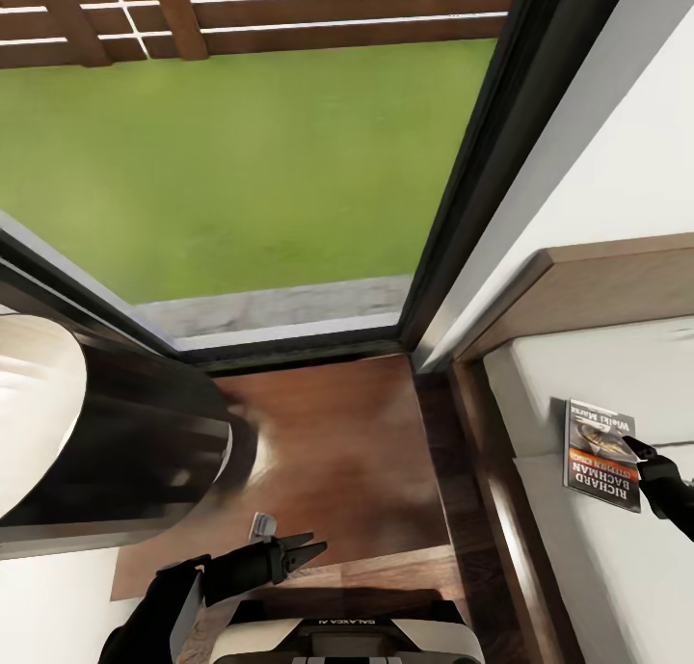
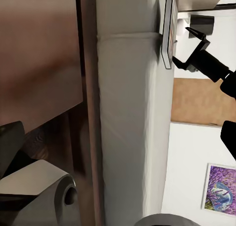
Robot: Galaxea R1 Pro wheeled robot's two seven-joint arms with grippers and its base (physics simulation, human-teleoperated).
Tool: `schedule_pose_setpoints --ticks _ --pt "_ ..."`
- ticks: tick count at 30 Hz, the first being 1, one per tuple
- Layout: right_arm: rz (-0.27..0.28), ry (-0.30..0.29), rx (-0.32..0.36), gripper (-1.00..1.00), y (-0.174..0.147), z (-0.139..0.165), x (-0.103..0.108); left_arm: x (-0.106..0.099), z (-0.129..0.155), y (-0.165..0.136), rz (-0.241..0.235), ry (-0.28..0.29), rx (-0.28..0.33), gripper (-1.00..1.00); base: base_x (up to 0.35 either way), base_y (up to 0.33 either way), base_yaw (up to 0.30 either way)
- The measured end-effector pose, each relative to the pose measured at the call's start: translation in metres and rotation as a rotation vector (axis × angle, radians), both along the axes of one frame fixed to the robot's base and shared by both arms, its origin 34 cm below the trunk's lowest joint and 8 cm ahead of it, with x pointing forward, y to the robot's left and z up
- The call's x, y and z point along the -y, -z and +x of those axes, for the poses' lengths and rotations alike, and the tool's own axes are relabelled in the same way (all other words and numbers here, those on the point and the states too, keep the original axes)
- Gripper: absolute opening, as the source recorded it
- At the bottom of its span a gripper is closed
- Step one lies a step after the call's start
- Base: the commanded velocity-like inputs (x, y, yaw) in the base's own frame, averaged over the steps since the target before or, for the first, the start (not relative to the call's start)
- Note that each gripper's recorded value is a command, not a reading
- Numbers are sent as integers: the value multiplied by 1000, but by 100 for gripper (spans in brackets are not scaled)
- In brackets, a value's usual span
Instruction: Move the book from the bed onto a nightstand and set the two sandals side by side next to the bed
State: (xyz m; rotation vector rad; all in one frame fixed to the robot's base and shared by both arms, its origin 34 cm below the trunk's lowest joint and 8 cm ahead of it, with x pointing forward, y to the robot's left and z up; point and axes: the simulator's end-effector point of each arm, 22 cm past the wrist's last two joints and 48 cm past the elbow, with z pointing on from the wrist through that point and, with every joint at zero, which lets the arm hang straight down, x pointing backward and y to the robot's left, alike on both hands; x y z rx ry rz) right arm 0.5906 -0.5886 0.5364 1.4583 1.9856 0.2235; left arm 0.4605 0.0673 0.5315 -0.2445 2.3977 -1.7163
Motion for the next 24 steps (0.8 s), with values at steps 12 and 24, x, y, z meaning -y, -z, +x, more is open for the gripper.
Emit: schedule_pose_setpoints --ticks 12,24 --pt "-1 0 2 100 -1 0 0 0 0 0 0 0 0 100 0 0 0" --pt "-1 0 1 100 0 1 0 0 0 0 0 -1 0 100 -53 0 0"
